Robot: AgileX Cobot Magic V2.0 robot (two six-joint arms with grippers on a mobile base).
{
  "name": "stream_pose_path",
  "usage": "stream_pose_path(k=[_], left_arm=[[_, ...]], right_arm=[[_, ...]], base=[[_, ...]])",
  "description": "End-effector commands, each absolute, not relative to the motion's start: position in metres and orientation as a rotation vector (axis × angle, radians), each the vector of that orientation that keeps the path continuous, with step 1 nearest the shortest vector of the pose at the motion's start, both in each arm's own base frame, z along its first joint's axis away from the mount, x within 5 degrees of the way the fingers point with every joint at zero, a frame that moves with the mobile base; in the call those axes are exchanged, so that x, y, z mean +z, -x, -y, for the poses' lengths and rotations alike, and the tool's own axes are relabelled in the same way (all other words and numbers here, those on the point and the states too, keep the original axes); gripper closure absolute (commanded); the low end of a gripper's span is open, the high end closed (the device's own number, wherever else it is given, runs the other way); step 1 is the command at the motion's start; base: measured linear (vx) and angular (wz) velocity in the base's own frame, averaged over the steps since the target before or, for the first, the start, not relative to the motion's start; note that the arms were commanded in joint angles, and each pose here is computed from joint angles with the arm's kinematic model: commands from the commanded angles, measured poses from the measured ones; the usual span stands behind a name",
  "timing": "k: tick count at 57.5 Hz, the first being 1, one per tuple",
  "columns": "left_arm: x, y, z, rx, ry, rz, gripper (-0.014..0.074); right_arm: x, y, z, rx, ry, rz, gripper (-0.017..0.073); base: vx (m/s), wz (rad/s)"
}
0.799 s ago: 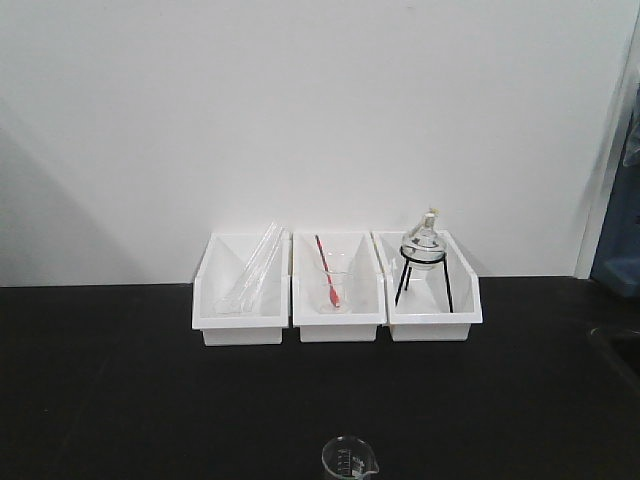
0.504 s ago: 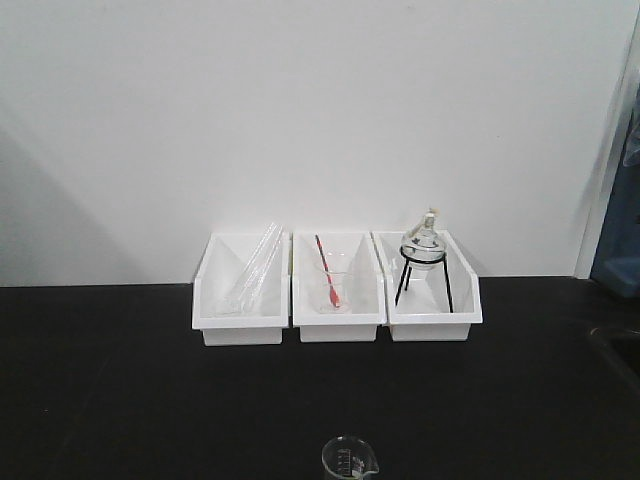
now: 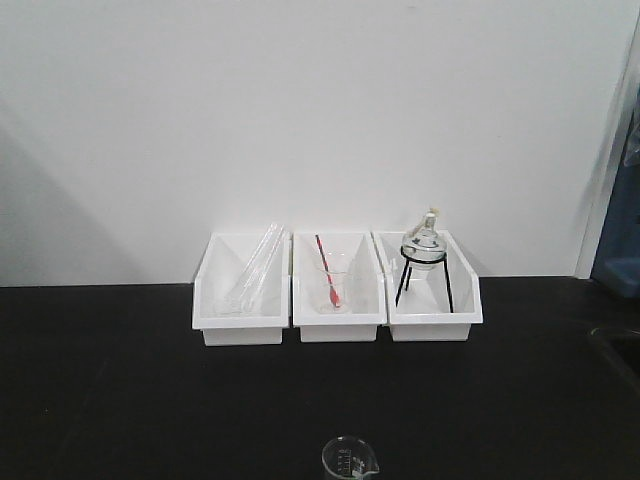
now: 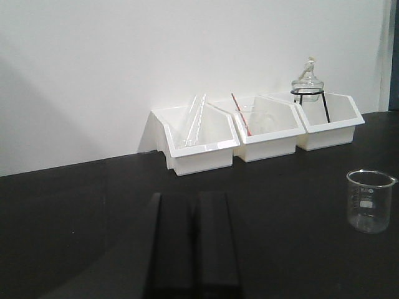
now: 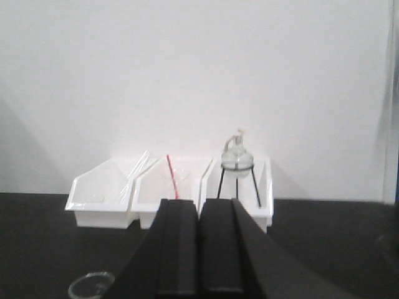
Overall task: Pick beaker and place in left cabinet
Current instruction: 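Move the right gripper toward the clear glass beaker on the counter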
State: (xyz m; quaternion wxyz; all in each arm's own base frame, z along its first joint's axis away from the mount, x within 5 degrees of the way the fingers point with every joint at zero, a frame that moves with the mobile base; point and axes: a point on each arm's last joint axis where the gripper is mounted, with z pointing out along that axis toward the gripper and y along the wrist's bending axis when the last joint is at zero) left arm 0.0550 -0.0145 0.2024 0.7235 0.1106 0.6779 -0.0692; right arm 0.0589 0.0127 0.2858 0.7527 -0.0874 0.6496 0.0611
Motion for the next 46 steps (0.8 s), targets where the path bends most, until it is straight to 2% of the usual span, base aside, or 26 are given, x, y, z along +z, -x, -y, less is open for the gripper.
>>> stream_pose_path(k=[1,11,23,35,46], left_arm=[[0.206,-0.054,0.014,-0.168,-0.222,-1.412,0.0592],[0.206,-0.054,0.014,-0.168,-0.222,-1.412,0.0592],[0.206,-0.054,0.014,-0.168,-0.222,-1.412,0.0592],[0.206,-0.054,0.014,-0.168,-0.222,-1.412,0.0592],[0.206,-0.054,0.014,-0.168,-0.222,-1.412,0.0592]], right_arm=[[0.336,-0.078,-0.017,0.064,0.243,-1.339,0.0566],[0.378,-0.144,-0.032,0.064,0.261,-1.432,0.0566],[0.379,-0.205,-0.045,0.069,0.277,-1.519,0.0564],[0.364,-0.231,-0.051,0.083,0.277,-1.534,0.0552],[0.36,-0.236,-0.052,0.091,0.269,-1.547,0.0436]], base=[[0.0,0.0],[0.0,0.0],[0.0,0.0],[0.0,0.0],[0.0,0.0]])
